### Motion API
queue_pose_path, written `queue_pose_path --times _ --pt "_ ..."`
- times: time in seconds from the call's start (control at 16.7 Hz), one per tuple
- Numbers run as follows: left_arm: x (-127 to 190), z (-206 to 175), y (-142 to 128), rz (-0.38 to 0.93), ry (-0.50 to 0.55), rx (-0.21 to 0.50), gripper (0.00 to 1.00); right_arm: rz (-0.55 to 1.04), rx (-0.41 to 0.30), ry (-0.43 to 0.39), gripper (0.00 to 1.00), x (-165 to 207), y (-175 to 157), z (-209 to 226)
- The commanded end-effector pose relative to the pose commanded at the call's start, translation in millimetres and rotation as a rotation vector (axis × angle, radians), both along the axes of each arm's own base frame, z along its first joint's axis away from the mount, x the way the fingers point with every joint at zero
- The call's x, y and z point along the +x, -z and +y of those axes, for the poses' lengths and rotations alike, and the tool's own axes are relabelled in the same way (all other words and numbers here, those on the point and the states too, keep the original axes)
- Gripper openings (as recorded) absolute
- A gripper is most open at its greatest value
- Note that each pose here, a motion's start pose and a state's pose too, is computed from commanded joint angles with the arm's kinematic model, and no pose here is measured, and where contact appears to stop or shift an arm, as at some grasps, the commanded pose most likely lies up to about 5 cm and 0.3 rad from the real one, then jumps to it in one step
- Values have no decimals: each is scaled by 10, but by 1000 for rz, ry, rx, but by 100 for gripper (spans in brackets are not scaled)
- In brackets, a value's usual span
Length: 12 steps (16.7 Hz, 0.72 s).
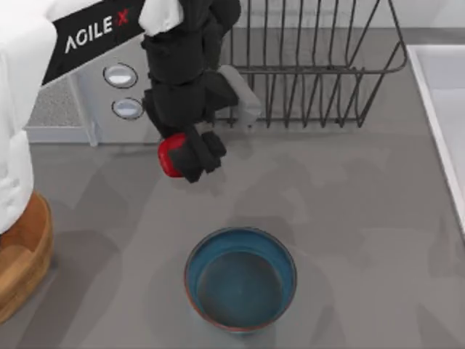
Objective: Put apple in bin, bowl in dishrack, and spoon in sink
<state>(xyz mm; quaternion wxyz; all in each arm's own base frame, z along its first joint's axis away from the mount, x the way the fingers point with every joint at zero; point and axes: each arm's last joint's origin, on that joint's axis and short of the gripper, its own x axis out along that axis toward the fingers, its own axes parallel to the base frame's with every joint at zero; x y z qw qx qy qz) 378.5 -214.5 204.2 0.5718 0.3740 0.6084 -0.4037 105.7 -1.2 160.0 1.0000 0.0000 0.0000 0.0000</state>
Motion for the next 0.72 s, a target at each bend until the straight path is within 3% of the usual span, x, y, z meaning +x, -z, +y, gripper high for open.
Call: queue_pose_path --times 0.48,0.72 --pt "-27 24 -103 -7 -10 10 0 0 0 0 100 0 0 0" --pt "-184 292 -324 -76 -176 84 0 0 0 0 100 0 0 0"
